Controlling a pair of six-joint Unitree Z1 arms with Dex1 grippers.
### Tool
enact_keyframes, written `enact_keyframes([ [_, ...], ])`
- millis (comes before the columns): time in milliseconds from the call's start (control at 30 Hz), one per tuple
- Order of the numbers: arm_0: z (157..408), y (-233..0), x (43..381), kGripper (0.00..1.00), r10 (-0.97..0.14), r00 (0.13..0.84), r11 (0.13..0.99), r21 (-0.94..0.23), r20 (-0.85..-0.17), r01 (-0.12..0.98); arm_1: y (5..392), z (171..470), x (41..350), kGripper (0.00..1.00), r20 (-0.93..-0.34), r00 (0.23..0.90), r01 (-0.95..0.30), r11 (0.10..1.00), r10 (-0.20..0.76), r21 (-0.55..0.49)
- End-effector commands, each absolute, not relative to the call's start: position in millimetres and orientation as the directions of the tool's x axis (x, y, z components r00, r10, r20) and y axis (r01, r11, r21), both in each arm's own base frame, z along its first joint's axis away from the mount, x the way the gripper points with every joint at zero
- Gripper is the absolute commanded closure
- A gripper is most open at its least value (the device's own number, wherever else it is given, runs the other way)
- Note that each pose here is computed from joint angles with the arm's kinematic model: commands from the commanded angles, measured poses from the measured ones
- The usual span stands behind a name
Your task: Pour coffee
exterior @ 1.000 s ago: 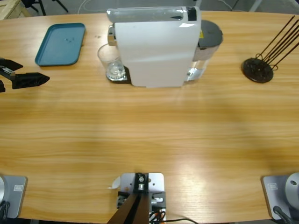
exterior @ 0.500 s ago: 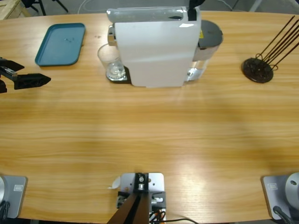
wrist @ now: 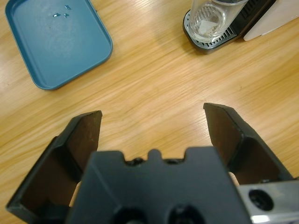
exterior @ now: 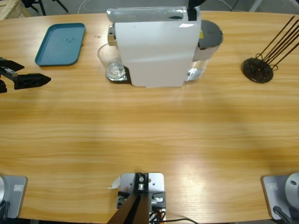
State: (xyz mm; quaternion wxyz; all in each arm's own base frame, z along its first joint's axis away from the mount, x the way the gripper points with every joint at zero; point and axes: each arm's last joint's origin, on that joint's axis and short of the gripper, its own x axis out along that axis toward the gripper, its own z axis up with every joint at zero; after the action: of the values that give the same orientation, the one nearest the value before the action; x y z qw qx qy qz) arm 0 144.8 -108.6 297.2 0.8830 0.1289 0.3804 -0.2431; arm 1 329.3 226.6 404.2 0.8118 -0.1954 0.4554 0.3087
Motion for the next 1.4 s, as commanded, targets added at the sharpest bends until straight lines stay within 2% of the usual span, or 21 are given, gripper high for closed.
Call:
enact_keyframes([
  [33, 283, -113, 146, 0.059, -0.320, 0.555, 0.842, 0.037, -0.768, 0.537, 241, 354, 333, 1.000, -0.915, 0.288, -0.689, 0.725, 0.283, 0.007],
  [133, 283, -113, 147, 0.059, -0.320, 0.553, 0.842, 0.037, -0.769, 0.538, 239, 361, 330, 1.000, -0.907, 0.311, -0.686, 0.728, 0.286, -0.006],
  [233, 283, -113, 147, 0.040, -0.321, 0.553, 0.842, 0.036, -0.769, 0.538, 234, 384, 325, 0.985, -0.882, 0.355, -0.685, 0.729, 0.309, -0.020],
  [267, 283, -113, 147, 0.036, -0.320, 0.553, 0.842, 0.037, -0.769, 0.538, 233, 394, 322, 0.521, -0.873, 0.369, -0.685, 0.728, 0.319, -0.023],
  [300, 284, -113, 147, 0.036, -0.321, 0.554, 0.842, 0.036, -0.768, 0.538, 231, 404, 320, 0.121, -0.865, 0.382, -0.684, 0.729, 0.327, -0.027],
  [333, 284, -113, 147, 0.036, -0.322, 0.555, 0.842, 0.036, -0.767, 0.538, 228, 414, 317, 0.004, -0.855, 0.396, -0.686, 0.727, 0.336, -0.032],
  [500, 284, -114, 147, 0.036, -0.323, 0.553, 0.841, 0.035, -0.768, 0.539, 216, 437, 304, 0.000, -0.850, 0.415, -0.678, 0.733, 0.325, -0.051],
  [900, 284, -114, 147, 0.036, -0.323, 0.553, 0.842, 0.035, -0.768, 0.539, 205, 449, 290, 0.000, -0.846, 0.416, -0.675, 0.737, 0.332, -0.043],
  [1033, 284, -114, 147, 0.036, -0.324, 0.555, 0.842, 0.034, -0.766, 0.539, 196, 450, 277, 0.000, -0.846, 0.416, -0.677, 0.735, 0.334, -0.043],
  [1233, 280, -117, 152, 0.036, -0.320, 0.548, 0.841, 0.034, -0.773, 0.540, 158, 450, 222, 0.000, -0.798, 0.471, -0.675, 0.736, 0.376, -0.051],
  [1300, 281, -117, 151, 0.036, -0.324, 0.552, 0.841, 0.034, -0.768, 0.540, 140, 441, 193, 0.001, -0.782, 0.478, -0.682, 0.730, 0.399, -0.045],
  [1400, 285, -114, 147, 0.036, -0.342, 0.563, 0.838, 0.026, -0.753, 0.545, 102, 422, 137, 0.004, -0.713, 0.539, -0.671, 0.741, 0.450, -0.040],
])
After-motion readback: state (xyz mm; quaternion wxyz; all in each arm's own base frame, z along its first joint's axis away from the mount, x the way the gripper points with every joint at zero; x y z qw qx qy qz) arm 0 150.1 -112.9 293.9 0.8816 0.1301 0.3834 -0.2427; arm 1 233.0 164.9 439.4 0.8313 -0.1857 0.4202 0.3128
